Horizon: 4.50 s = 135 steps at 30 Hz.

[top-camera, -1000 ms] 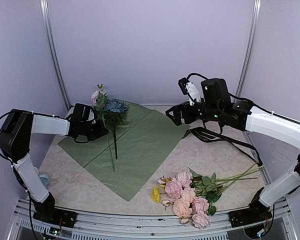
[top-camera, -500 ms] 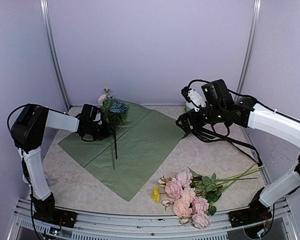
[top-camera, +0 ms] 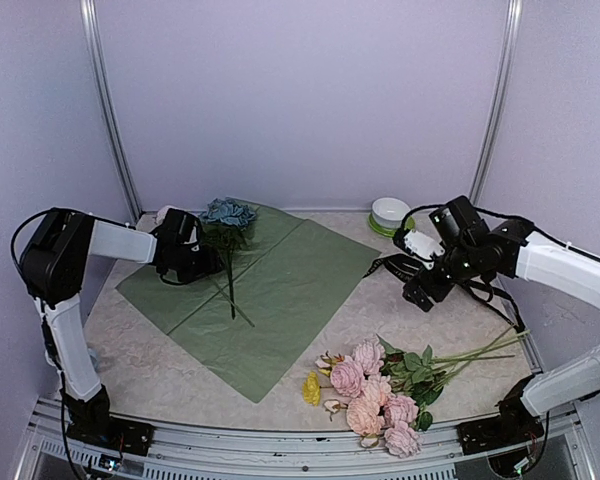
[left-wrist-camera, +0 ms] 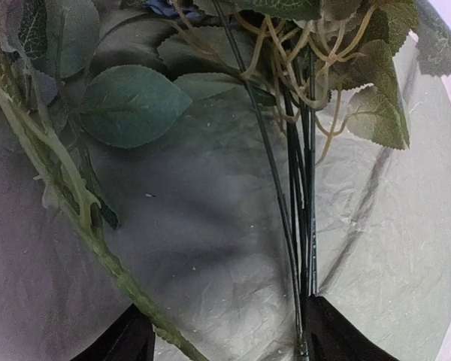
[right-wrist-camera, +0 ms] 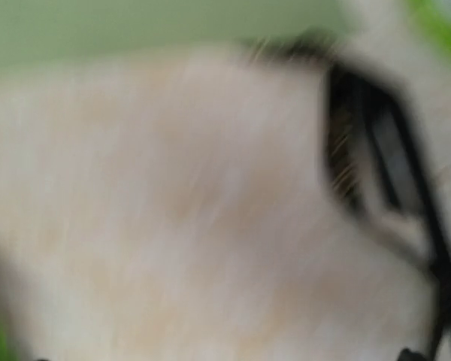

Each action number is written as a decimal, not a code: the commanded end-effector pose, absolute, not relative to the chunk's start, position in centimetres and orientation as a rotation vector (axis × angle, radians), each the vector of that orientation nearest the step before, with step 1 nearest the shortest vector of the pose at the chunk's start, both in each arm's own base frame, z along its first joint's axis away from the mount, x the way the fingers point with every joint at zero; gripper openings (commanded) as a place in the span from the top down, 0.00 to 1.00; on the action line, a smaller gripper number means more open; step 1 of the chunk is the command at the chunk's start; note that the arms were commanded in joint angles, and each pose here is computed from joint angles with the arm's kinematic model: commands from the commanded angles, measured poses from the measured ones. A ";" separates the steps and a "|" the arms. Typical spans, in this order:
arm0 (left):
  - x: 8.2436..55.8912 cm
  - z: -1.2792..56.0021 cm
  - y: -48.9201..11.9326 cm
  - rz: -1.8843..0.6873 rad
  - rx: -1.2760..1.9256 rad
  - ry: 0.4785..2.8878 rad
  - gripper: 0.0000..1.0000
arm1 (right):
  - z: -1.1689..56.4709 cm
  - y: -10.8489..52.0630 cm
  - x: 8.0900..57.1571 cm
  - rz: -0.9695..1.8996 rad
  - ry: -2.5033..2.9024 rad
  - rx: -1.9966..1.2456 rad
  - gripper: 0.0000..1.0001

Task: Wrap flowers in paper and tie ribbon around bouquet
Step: Place the fake flower on the flattened wrapping paper, then pick up the fake flower from the corner of the board, then pass from the right arm to the left

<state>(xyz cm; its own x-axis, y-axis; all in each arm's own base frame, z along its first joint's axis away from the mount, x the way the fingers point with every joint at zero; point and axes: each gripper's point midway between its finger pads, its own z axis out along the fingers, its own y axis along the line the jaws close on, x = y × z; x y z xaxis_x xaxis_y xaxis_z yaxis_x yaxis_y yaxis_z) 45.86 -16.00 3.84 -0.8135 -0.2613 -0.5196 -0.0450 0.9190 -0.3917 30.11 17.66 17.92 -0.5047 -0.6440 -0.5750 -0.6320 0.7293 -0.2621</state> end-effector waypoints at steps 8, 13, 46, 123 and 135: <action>45.4 6.2 -15.4 -0.355 -0.111 2.463 0.33 | 9.0 12.3 19.6 -0.072 2.411 -1.616 0.11; 45.0 8.2 -15.2 -0.382 -0.113 2.419 0.36 | 7.6 9.5 18.8 -0.240 2.448 -1.681 0.10; 50.2 4.0 -18.7 -0.362 0.074 2.407 0.48 | 6.5 9.8 17.7 -0.167 2.493 -1.803 0.35; 24.9 30.7 -36.4 -0.985 0.838 1.538 1.00 | 39.6 42.6 21.9 1.394 1.244 -0.901 1.00; 36.5 18.1 -29.1 -1.126 0.082 2.112 1.00 | 33.3 37.0 31.4 0.768 1.709 -0.506 0.15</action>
<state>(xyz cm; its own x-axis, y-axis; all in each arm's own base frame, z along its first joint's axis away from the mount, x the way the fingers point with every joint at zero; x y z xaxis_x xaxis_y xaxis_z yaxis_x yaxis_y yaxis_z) 34.39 -30.79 23.91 -0.5598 -0.1637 -0.8123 0.6021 0.5931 -0.5344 28.09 40.77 35.64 -0.2416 0.1278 -0.9619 -0.8606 0.4298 0.2732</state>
